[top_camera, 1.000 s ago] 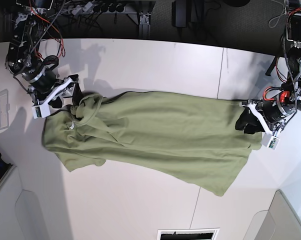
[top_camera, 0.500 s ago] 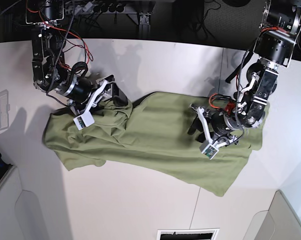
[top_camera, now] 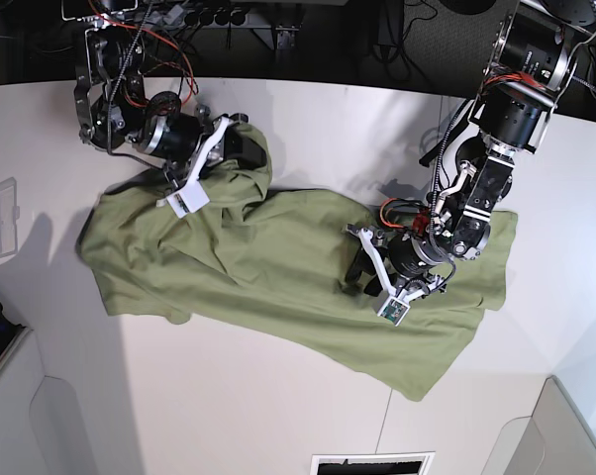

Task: Layout the t-shirt on the table in an organized manner, then fold the t-shirt properly
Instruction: 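Drag the shirt fabric inward with both grippers to flatten it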

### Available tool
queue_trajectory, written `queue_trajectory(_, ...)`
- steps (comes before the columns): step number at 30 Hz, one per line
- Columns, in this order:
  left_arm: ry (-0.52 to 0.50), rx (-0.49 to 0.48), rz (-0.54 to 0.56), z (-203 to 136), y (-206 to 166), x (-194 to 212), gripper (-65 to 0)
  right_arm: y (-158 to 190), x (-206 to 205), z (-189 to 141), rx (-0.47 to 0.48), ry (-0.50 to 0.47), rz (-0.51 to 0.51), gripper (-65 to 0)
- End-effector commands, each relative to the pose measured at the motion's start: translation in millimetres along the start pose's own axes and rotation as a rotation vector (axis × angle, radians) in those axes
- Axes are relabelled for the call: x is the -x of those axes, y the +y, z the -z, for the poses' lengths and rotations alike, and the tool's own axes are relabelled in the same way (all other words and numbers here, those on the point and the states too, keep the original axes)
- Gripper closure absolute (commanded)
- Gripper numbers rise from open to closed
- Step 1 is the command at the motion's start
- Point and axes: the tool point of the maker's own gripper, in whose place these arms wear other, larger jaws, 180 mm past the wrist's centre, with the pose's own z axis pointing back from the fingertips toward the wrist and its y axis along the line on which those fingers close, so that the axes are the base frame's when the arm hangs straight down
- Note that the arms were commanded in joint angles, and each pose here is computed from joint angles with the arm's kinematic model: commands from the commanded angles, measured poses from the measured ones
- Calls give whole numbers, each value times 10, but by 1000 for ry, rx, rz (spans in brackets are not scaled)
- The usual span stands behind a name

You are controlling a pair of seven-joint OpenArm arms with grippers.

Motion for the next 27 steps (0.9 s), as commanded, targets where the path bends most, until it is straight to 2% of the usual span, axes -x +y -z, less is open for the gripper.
queue_trajectory(1, 50, -24, 23, -14, 84, 59, -285, 129, -114, -60, -42, -35, -32, 0)
queue_trajectory(5, 57, -28, 29, -15, 92, 75, -285, 462, 23, -227, -124, 24, -73, 0)
queue_trajectory(9, 64, -28, 30, -17, 95, 86, -285, 595, 175, -431, -122, 110, -147, 0)
queue_trajectory(10, 67, -28, 30, -17, 95, 91, -285, 584, 222, -477, -111, 131, -160, -45)
queue_trajectory(12, 76, -29, 31, -18, 97, 108, -285, 561, 305, -552, -99, 167, -175, -259)
queue_trajectory(13, 80, -29, 31, -19, 98, 114, -285, 551, 334, -583, -95, 177, -179, -345)
queue_trajectory(14, 84, -29, 31, -20, 98, 120, -285, 556, 361, -612, -98, 185, -181, -401)
queue_trajectory(15, 89, -29, 31, -21, 98, 130, -285, 576, 396, -644, -111, 202, -181, -425)
queue_trajectory(18, 108, -33, 33, -28, 111, 165, -285, 709, 514, -769, -196, 277, -186, -424)
queue_trajectory(20, 113, -41, 44, -37, 141, 169, -285, 772, 528, -827, -229, 287, -189, -424)
queue_trajectory(23, 114, -61, 72, -103, 229, 124, -285, 766, 435, -868, -206, 259, -218, -424)
queue_trajectory(27, 57, -86, 153, -333, 322, -149, -285, 679, 108, -1004, -117, 147, -275, -424)
